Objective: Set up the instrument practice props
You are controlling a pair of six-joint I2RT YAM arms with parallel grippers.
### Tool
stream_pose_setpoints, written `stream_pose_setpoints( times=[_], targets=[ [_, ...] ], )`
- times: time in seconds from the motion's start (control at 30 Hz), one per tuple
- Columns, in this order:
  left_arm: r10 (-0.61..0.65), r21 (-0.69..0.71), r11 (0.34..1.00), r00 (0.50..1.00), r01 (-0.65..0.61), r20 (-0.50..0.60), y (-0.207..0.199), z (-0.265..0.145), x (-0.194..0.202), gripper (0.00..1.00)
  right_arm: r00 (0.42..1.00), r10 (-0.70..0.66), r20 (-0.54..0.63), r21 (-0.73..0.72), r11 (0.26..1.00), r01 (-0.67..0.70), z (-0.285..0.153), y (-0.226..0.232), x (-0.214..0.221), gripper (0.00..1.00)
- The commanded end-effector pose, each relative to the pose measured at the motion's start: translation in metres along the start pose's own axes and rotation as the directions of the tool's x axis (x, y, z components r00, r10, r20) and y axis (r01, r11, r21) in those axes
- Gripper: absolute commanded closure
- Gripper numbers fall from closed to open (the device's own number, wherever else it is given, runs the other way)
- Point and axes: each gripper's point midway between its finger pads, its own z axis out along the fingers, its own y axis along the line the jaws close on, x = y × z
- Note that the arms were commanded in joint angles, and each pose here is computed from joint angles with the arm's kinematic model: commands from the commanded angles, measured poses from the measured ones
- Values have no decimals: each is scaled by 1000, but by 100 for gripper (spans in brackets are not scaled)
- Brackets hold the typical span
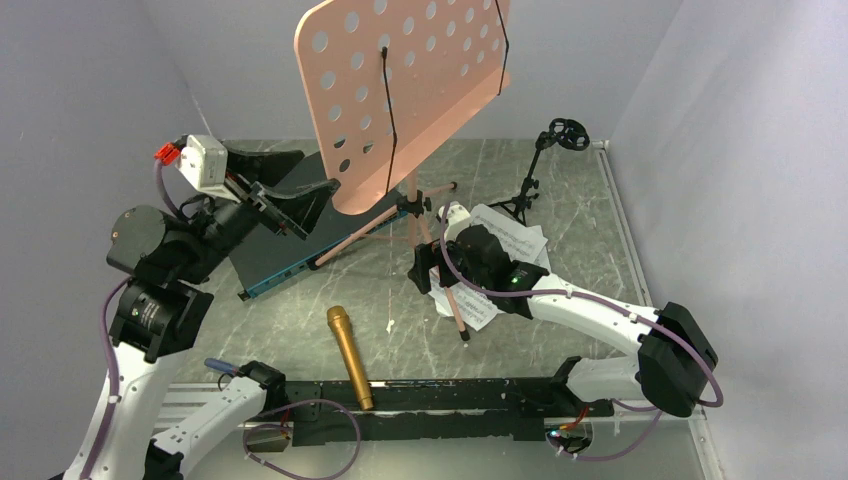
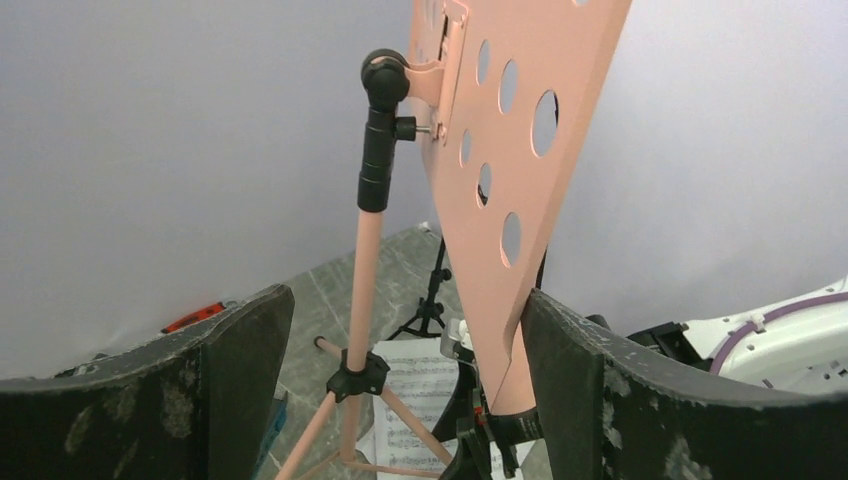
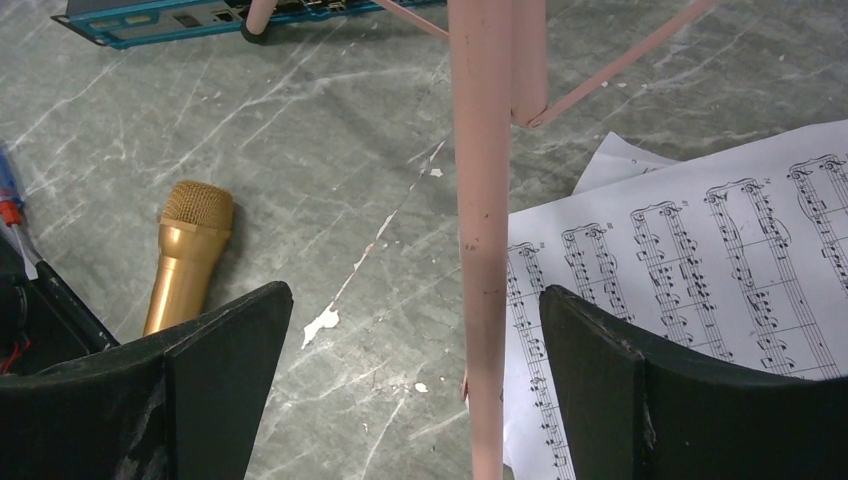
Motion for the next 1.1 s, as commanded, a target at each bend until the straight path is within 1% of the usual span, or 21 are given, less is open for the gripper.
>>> stream_pose_setpoints(
  times=[0.0, 0.47, 0.73, 0.9, 1.07],
  targets=[
    [30, -87, 996, 999, -28, 20, 15, -4, -3, 13, 998, 16, 65, -35, 999, -13, 1, 12, -27, 1],
    [39, -243, 969, 999, -39, -4, 45, -13, 11, 17, 998, 12, 65, -34, 999, -10, 1, 11, -28, 2],
    [49, -399, 916, 999, -49, -11, 74, -26, 19, 15, 998, 16, 61, -39, 999, -13, 2, 13, -28, 2],
    [48, -457, 888, 999, -52, -21, 86, -29, 23, 13, 998, 15, 62, -43, 999, -12, 3, 13, -28, 2],
    [39, -528, 848, 999, -37, -6, 99, -32, 22, 13, 998, 15, 59, -43, 999, -12, 3, 13, -28, 2]
  ],
)
